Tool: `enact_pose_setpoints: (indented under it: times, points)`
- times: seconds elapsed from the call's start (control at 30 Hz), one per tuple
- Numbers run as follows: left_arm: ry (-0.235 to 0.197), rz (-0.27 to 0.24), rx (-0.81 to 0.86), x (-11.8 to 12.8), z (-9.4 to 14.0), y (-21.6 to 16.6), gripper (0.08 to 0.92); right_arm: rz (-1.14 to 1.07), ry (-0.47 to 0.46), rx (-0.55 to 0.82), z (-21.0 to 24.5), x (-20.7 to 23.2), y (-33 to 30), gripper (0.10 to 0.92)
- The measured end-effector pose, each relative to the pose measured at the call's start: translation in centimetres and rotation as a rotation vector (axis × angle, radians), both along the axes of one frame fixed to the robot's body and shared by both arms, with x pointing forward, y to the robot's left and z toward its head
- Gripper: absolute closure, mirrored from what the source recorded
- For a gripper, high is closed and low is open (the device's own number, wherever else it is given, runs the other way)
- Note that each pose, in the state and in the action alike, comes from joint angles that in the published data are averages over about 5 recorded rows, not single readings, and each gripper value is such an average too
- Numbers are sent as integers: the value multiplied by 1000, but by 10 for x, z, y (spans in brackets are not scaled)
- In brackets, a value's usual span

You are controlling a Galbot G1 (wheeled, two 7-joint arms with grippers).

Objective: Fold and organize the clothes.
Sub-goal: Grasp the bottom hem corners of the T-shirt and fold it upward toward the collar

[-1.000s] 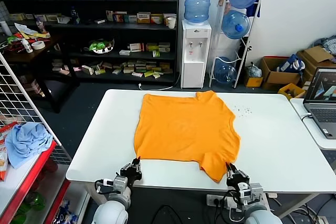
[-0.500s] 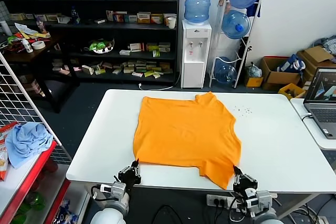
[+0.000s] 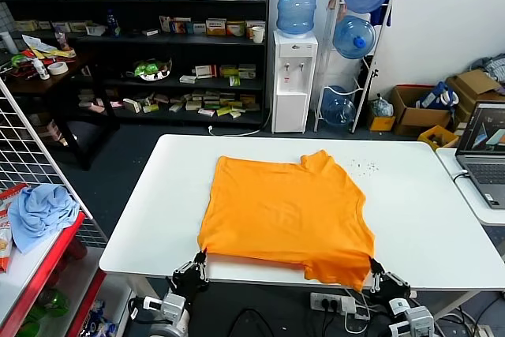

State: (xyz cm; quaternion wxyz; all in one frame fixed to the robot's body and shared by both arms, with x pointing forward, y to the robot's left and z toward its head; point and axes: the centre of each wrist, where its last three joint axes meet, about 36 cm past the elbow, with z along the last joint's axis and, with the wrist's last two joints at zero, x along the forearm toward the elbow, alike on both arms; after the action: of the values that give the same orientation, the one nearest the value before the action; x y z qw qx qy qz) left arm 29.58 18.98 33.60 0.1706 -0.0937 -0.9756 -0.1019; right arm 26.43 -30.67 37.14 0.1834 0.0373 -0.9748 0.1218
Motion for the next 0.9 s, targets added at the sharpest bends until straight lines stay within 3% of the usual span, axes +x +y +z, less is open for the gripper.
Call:
enact_pose_setpoints:
  times: [0.37,0.9]
  points:
    - [-49,-33,41,34,-3,0,904,7,-77,2,-11,49,-13,899]
    - [-40,-57,102,95,-26,0,904,5,-103,16,-34,130,-18,899]
